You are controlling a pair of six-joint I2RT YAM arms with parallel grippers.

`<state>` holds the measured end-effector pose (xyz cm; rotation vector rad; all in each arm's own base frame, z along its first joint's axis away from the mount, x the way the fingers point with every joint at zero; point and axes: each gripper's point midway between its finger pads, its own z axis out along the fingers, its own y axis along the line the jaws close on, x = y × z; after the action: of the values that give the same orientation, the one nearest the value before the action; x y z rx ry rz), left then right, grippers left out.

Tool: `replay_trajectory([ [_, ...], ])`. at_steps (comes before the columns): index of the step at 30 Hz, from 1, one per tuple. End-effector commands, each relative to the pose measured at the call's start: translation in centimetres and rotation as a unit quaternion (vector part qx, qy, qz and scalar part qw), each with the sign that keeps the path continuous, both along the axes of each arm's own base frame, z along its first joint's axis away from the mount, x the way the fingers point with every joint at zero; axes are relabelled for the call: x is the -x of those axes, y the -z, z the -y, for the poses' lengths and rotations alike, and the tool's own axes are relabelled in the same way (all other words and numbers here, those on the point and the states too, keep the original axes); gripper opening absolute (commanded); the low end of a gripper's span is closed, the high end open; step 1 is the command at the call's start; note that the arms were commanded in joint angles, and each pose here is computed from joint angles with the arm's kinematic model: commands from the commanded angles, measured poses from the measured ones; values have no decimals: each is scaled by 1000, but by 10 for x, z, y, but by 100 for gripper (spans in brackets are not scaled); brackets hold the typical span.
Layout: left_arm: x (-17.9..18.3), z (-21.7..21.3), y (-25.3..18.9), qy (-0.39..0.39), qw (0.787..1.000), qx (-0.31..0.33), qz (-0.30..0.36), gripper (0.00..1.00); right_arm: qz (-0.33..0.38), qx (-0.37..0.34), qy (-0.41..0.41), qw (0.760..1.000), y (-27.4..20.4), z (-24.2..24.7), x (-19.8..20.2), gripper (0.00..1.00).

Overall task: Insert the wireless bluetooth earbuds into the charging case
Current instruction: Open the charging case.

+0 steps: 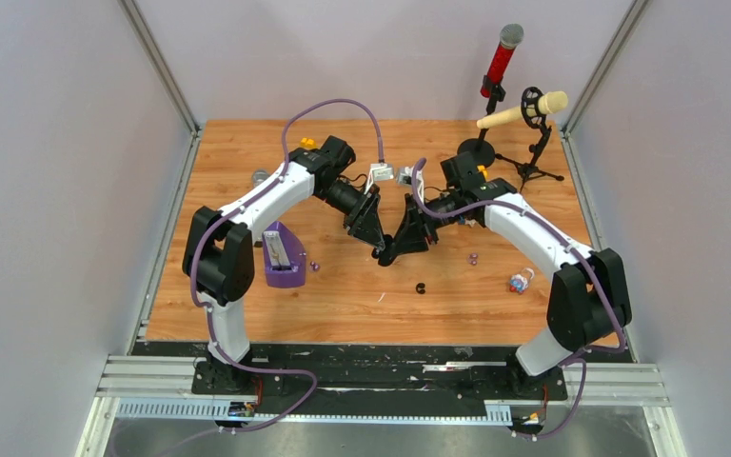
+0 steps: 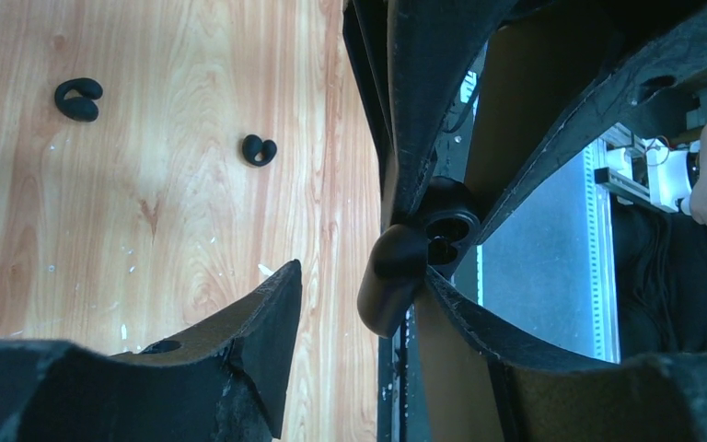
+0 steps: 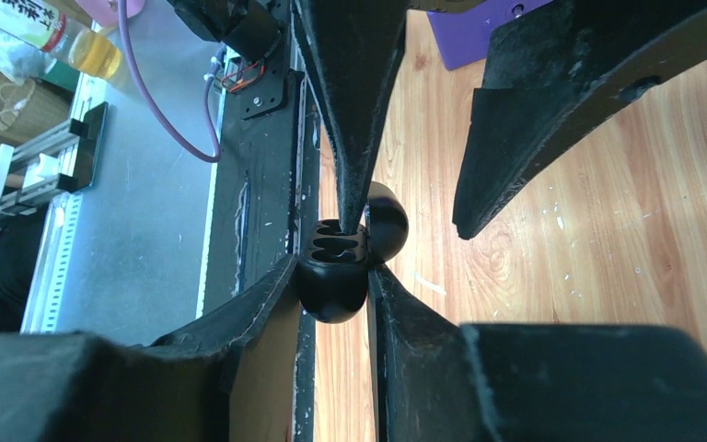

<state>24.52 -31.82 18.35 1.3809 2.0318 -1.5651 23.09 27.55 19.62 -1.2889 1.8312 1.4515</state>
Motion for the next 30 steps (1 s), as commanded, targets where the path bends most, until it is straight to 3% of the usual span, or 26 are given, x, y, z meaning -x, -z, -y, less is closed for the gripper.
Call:
replay_trajectory([
  [1, 4, 1, -10, 5, 1000, 13, 10, 55, -2, -41, -10, 999, -22, -3, -7, 0],
  [10, 3, 2, -11, 4, 1000, 16, 10, 43, -25, -52, -13, 998, -21, -1, -9, 0],
  [30, 3, 3, -10, 4, 1000, 16, 6, 35, -52, -66, -16, 996, -22, 0, -12, 0],
])
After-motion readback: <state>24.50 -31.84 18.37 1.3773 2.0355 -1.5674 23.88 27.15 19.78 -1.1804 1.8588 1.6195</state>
